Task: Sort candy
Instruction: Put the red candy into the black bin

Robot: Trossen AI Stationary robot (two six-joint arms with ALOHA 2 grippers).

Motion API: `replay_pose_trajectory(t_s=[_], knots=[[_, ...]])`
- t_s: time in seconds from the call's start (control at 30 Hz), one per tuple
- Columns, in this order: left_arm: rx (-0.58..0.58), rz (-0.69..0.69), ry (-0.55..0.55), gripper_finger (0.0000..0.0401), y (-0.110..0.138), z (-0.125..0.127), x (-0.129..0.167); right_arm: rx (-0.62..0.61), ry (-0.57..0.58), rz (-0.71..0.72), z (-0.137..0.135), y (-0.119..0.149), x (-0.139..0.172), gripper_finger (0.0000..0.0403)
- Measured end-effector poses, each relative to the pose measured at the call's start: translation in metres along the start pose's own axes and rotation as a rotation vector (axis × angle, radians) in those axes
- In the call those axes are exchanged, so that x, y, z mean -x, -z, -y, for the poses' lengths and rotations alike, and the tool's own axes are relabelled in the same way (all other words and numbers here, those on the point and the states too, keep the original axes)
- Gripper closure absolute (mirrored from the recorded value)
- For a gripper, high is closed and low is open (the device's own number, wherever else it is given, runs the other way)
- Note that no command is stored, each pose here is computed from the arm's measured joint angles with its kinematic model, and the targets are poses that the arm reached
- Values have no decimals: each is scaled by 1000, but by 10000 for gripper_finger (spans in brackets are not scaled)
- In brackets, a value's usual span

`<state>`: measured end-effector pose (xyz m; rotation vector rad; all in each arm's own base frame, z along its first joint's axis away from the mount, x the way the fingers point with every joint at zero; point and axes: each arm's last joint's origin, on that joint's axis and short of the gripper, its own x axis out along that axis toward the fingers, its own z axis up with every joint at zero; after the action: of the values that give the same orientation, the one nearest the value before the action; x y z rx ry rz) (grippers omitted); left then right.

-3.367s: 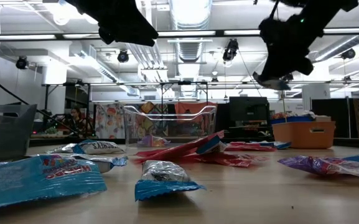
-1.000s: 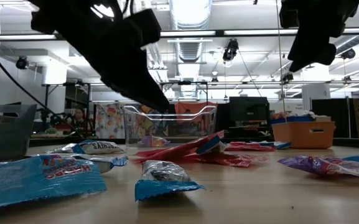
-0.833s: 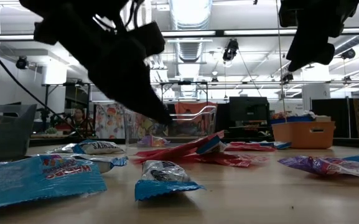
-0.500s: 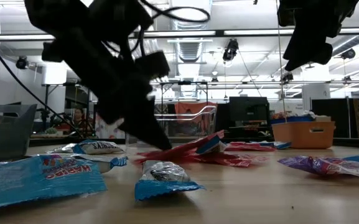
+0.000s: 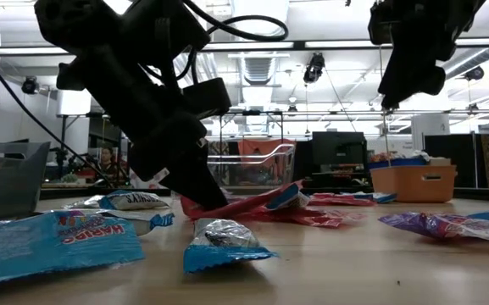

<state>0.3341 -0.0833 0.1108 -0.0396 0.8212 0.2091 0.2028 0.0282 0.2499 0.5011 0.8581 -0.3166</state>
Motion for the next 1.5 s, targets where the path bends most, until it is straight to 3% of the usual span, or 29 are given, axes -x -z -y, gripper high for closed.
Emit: replay_pose_trajectory(t_s=[0.13,0.63,0.9,1.0,1.13,1.33,1.5], knots=[[-4,-2,-1,359,0,0,1,4,12,-14,-1,0,-5,236],[16,59,21,356,-18,-4,25,5,5,-13,-1,0,-4,236],[49,55,29,356,-40,-13,75,15,-1,2,-2,-1,-4,236],[126,-33,80,356,-52,-18,106,14,-5,9,-2,-1,-4,236],[328,-254,118,356,-55,-24,148,15,-2,9,-2,-1,-4,236],[501,-521,7,356,-41,-20,203,20,13,21,-2,-2,-4,236],[576,-682,-52,362,-22,-6,222,28,13,21,-2,-2,-4,236]])
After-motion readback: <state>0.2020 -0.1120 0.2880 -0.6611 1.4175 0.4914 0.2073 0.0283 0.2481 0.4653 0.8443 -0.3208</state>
